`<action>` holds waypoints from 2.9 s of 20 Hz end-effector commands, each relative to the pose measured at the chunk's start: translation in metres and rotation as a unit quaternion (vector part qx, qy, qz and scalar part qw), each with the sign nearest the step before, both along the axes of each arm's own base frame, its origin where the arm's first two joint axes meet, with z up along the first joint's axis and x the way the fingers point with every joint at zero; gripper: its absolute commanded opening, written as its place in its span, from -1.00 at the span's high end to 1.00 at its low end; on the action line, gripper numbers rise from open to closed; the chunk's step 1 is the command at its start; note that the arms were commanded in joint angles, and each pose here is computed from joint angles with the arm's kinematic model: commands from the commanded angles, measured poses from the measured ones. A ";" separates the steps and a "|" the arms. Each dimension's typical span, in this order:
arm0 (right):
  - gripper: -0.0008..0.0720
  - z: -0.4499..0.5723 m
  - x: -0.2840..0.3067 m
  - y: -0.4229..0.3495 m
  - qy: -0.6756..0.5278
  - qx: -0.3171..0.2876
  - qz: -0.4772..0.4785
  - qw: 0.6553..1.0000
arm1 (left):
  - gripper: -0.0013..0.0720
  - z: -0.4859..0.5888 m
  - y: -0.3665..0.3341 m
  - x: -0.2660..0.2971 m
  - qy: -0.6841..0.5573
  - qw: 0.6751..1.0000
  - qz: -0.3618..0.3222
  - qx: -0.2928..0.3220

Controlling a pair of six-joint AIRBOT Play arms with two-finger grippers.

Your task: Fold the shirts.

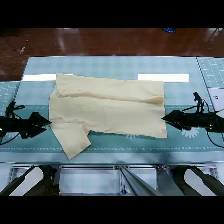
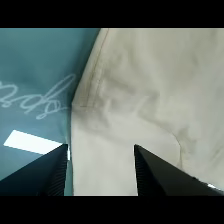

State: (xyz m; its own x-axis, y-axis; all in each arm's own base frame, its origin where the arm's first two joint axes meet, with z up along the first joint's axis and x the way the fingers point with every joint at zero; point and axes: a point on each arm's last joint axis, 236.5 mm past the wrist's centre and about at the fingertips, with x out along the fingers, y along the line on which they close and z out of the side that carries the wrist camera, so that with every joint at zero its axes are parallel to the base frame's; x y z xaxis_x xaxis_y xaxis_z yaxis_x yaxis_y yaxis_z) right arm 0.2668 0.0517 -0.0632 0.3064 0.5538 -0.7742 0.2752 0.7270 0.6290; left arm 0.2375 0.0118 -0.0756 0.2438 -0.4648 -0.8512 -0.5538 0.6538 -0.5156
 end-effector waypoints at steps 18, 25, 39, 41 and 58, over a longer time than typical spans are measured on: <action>-0.17 -0.023 -0.071 -0.017 0.101 0.056 -0.085 0.990 | 0.92 -0.032 -0.057 0.012 0.002 0.997 -0.073 -0.022; -0.16 -0.038 -0.074 -0.010 0.136 0.082 -0.096 0.983 | 0.92 -0.032 -0.057 0.012 0.002 0.997 -0.074 -0.022; 0.92 0.026 0.064 0.006 -0.033 0.052 0.004 0.998 | 0.92 0.049 -0.033 0.110 -0.110 0.989 -0.099 0.010; 0.92 0.038 0.093 -0.003 -0.054 0.055 -0.004 0.997 | 0.92 0.059 -0.032 0.146 -0.121 0.987 -0.103 0.013; 0.92 0.002 0.219 -0.028 -0.062 0.056 -0.016 0.996 | 0.92 0.033 -0.063 0.327 -0.132 0.986 -0.099 -0.020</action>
State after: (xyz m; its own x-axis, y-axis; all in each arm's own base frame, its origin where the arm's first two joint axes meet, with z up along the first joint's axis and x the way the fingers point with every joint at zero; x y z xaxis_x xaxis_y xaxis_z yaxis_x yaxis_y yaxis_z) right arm 0.4790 0.0277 -0.0482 0.4136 0.6303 -0.6570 0.1939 0.6441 0.7400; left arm 0.5515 -0.0513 -0.0354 0.3413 -0.5562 -0.7577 -0.2552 0.7210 -0.6442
